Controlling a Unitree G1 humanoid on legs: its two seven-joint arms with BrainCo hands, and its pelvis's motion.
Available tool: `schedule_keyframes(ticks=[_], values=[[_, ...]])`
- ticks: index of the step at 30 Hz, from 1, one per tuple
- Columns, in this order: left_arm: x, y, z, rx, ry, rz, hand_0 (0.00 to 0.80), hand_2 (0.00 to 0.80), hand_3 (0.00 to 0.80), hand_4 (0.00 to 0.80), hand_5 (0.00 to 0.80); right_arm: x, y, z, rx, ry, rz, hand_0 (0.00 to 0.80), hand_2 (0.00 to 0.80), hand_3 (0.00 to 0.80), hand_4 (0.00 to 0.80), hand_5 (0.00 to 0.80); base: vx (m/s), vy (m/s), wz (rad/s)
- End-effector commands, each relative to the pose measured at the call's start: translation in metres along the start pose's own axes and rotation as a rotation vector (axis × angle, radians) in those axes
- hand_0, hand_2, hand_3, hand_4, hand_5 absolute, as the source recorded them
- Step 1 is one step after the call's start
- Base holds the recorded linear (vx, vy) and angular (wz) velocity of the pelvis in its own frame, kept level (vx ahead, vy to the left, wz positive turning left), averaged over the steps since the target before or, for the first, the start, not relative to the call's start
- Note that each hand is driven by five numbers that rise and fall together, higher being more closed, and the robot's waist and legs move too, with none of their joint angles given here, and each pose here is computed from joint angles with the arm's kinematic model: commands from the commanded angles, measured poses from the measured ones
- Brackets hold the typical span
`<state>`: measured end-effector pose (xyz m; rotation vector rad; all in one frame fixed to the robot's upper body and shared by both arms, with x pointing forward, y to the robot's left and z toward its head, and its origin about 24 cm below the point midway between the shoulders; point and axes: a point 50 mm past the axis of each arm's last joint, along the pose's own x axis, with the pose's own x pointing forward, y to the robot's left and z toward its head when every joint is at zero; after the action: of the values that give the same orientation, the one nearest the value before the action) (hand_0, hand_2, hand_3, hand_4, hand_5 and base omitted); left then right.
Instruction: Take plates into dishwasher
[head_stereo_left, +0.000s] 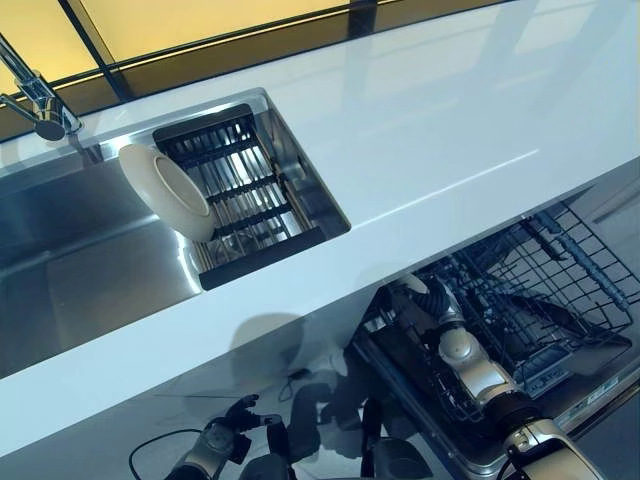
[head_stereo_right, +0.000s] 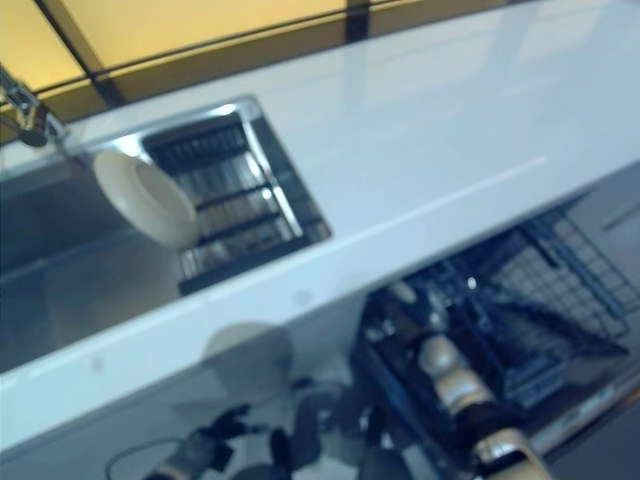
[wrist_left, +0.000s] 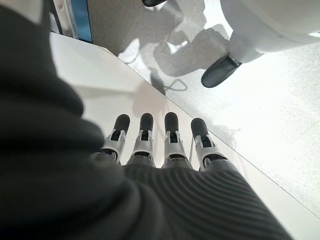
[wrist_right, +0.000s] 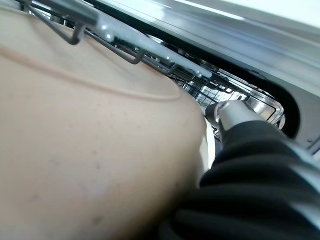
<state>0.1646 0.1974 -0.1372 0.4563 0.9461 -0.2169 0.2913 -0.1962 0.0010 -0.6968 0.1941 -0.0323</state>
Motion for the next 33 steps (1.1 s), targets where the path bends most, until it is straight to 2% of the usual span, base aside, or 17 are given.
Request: schedule_keyframes(ticks=[1, 12, 13, 14, 15, 16, 33], values=[[0.006, 0.006, 0.022, 0.002, -0.045, 0.024, 0.000, 0.000, 0.000, 0.000, 0.000, -0.024, 0.061, -0.010, 0.034, 0.069, 0.280, 0.800, 0.800, 0.800, 0.800, 0.800, 0.000, 0.000, 0.00], [0.006, 0.010, 0.020, -0.013, -0.038, 0.040, 0.000, 0.000, 0.000, 0.000, 0.000, -0.036, 0.066, -0.005, 0.138, 0.044, 0.350, 0.800, 0.800, 0.800, 0.800, 0.800, 0.000, 0.000, 0.00], [0.005, 0.010, 0.019, -0.014, -0.038, 0.042, 0.000, 0.000, 0.000, 0.000, 0.000, -0.037, 0.066, -0.004, 0.142, 0.038, 0.355, 0.662, 0.662, 0.662, 0.662, 0.662, 0.000, 0.000, 0.00], [0.005, 0.010, 0.019, -0.014, -0.037, 0.044, 0.000, 0.000, 0.000, 0.000, 0.000, -0.038, 0.066, -0.003, 0.146, 0.034, 0.358, 0.467, 0.467, 0.467, 0.467, 0.467, 0.000, 0.000, 0.00], [0.005, 0.010, 0.019, -0.014, -0.036, 0.044, 0.000, 0.000, 0.000, 0.000, 0.000, -0.038, 0.066, -0.003, 0.146, 0.034, 0.358, 0.414, 0.414, 0.414, 0.414, 0.414, 0.000, 0.000, 0.00], [0.005, 0.010, 0.019, -0.014, -0.036, 0.045, 0.000, 0.000, 0.000, 0.000, 0.000, -0.039, 0.065, -0.003, 0.146, 0.029, 0.359, 0.000, 0.000, 0.000, 0.000, 0.000, 0.000, 0.000, 0.00], [0.005, 0.013, 0.015, -0.032, -0.021, 0.062, 0.000, 0.000, 0.000, 0.000, 0.000, -0.039, 0.049, 0.007, 0.222, -0.015, 0.280, 0.000, 0.000, 0.000, 0.000, 0.000, 0.000, 0.000, 0.00]])
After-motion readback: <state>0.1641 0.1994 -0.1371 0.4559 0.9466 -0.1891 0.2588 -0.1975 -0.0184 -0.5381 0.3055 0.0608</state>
